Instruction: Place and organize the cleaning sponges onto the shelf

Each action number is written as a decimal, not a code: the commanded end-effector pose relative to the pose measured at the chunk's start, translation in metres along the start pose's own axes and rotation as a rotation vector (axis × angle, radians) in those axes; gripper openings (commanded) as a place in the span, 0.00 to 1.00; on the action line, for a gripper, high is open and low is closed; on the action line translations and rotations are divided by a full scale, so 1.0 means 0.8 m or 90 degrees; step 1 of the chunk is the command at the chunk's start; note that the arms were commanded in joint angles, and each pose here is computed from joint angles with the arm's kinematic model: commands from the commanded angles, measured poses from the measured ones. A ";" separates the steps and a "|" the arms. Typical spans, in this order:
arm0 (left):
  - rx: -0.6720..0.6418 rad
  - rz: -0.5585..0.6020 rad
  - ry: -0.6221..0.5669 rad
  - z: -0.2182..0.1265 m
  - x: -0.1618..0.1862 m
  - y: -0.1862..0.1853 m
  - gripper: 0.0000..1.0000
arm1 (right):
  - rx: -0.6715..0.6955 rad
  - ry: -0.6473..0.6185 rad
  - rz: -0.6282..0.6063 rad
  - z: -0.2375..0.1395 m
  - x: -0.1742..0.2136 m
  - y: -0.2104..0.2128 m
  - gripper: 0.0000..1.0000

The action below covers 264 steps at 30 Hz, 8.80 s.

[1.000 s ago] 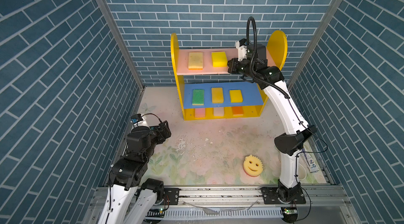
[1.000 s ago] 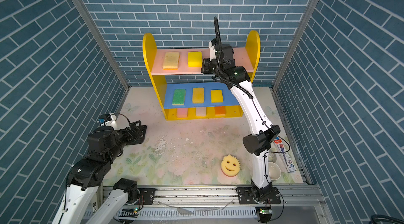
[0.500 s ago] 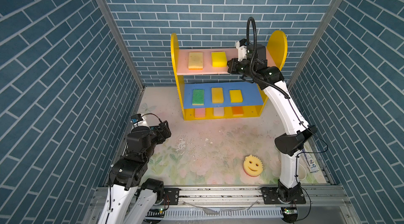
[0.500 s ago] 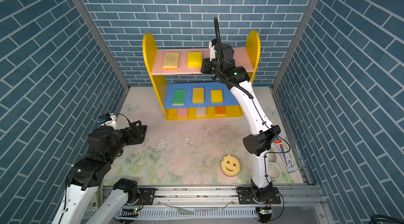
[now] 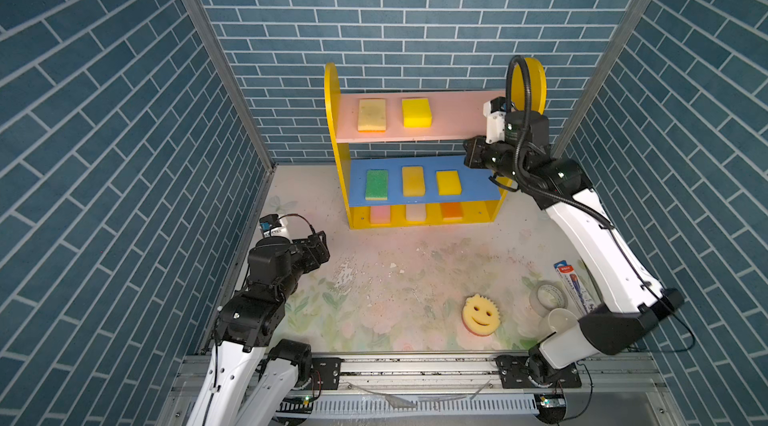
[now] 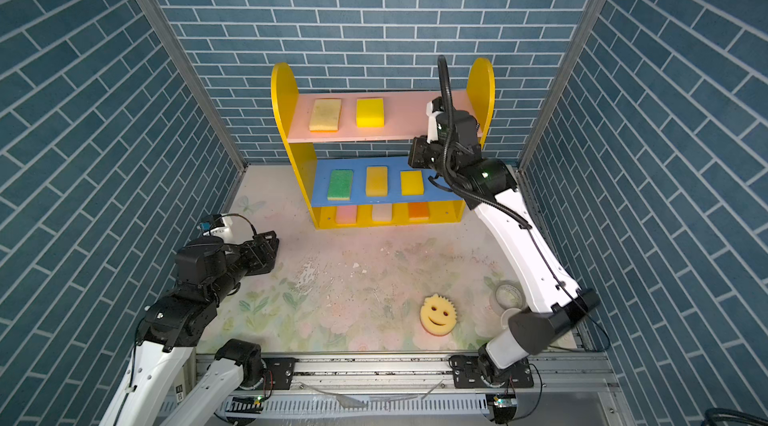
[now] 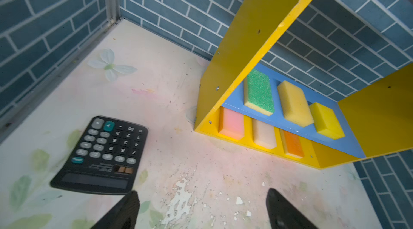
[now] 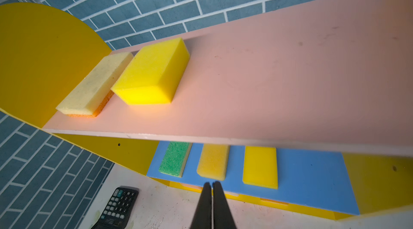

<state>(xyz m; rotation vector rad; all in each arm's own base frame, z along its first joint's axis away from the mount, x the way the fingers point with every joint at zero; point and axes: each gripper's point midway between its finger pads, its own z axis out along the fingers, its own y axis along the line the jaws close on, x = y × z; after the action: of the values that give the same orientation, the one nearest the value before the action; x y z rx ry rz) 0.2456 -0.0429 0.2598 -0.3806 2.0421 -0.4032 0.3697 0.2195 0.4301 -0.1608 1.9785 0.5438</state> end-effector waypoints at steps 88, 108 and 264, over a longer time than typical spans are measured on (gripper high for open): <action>0.232 0.429 0.546 0.121 0.388 -0.251 0.03 | 0.275 0.272 0.155 -0.141 0.320 -0.166 0.46; 0.068 0.278 0.517 0.117 0.336 -0.090 0.00 | -0.042 0.550 0.029 0.035 0.459 0.016 0.55; 0.632 -0.245 0.174 0.044 0.039 -0.209 0.18 | -0.352 0.053 -0.098 -0.030 0.069 0.162 0.71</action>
<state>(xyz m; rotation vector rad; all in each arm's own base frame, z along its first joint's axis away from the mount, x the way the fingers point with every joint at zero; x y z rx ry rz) 0.2817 -0.2138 0.2936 -0.1030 1.7446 -1.6800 0.2689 0.3433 0.3887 -0.6342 1.9548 1.1625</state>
